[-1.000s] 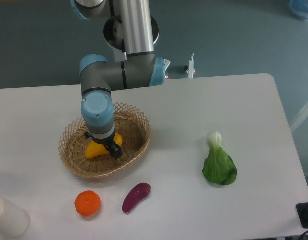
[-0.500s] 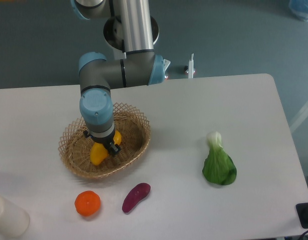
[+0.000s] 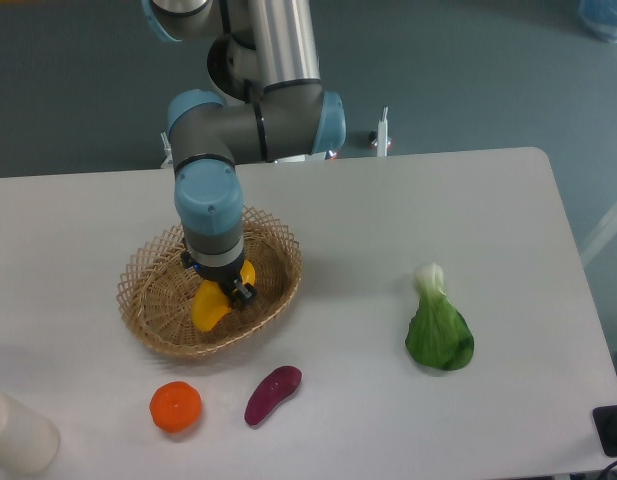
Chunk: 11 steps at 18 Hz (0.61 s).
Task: Pick up the mango from the basket
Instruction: 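Lift the held mango up and out of the basket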
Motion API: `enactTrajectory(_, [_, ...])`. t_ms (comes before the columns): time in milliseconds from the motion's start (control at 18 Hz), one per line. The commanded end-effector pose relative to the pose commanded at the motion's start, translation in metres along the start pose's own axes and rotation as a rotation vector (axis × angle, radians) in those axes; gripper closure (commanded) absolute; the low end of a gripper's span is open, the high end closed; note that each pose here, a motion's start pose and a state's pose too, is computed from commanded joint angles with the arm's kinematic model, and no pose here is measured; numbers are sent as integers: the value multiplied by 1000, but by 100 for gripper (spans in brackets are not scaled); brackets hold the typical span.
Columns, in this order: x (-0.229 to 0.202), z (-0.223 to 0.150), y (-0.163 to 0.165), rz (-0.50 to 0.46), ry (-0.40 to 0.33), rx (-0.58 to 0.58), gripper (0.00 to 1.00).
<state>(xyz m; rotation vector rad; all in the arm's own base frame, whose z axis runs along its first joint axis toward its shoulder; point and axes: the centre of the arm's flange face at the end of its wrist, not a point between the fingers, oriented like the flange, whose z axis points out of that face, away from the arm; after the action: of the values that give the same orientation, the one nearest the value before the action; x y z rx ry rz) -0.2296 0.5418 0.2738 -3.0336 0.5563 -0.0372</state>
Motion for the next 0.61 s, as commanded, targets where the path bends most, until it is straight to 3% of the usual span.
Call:
enactTrajectory(333, [-55,-46,20,-72,-89,39,62])
enactTrajectory(611, [-96,-74,36,-71,-148,62,57])
